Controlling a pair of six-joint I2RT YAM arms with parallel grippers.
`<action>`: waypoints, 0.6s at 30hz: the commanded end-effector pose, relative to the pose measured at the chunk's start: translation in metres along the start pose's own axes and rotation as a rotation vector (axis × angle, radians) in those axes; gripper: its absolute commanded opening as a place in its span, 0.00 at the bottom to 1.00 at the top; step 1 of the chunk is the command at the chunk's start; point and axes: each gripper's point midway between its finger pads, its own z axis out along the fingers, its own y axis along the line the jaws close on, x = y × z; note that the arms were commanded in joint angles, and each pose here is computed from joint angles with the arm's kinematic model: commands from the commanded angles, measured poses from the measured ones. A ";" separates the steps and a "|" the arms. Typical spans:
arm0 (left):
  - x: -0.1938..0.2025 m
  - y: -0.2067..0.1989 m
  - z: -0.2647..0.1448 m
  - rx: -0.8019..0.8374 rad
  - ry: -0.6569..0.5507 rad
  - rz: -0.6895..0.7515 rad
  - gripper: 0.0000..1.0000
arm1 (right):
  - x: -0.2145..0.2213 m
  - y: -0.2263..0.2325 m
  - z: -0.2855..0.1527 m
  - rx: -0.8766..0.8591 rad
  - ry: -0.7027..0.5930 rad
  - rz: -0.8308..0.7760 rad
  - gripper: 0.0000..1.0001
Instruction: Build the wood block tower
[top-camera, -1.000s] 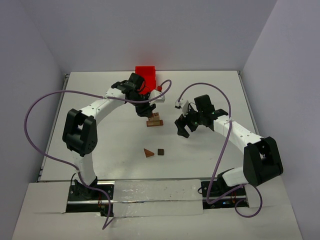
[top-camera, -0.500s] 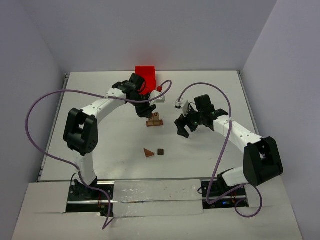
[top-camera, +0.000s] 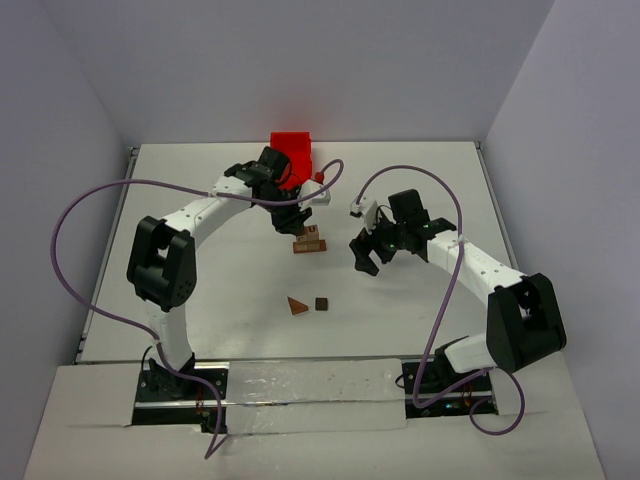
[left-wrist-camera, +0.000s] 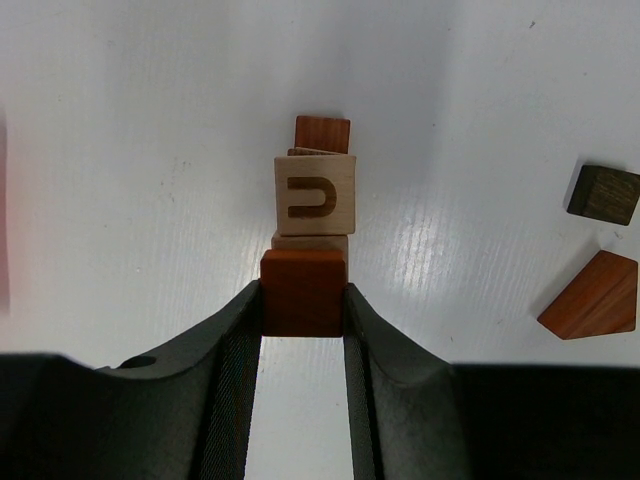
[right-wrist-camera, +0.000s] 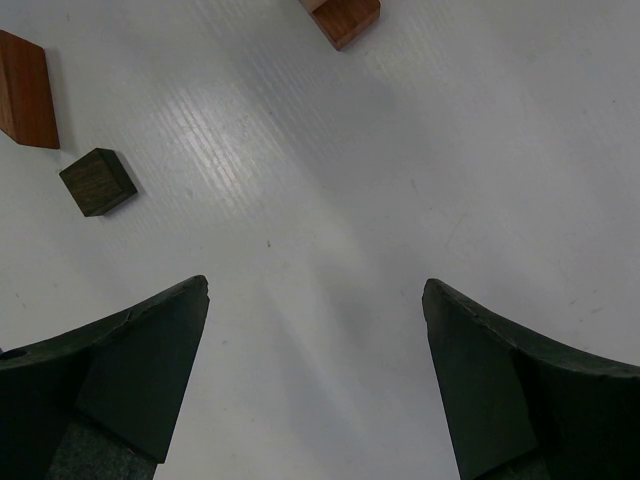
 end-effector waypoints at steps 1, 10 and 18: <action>-0.027 0.005 -0.009 -0.016 -0.064 0.039 0.36 | -0.023 -0.009 -0.004 0.021 -0.055 -0.019 0.94; -0.027 0.004 -0.008 -0.015 -0.064 0.039 0.37 | -0.022 -0.008 -0.003 0.015 -0.054 -0.018 0.94; -0.025 0.002 -0.004 -0.006 -0.058 0.037 0.38 | -0.022 -0.008 -0.003 0.015 -0.052 -0.016 0.94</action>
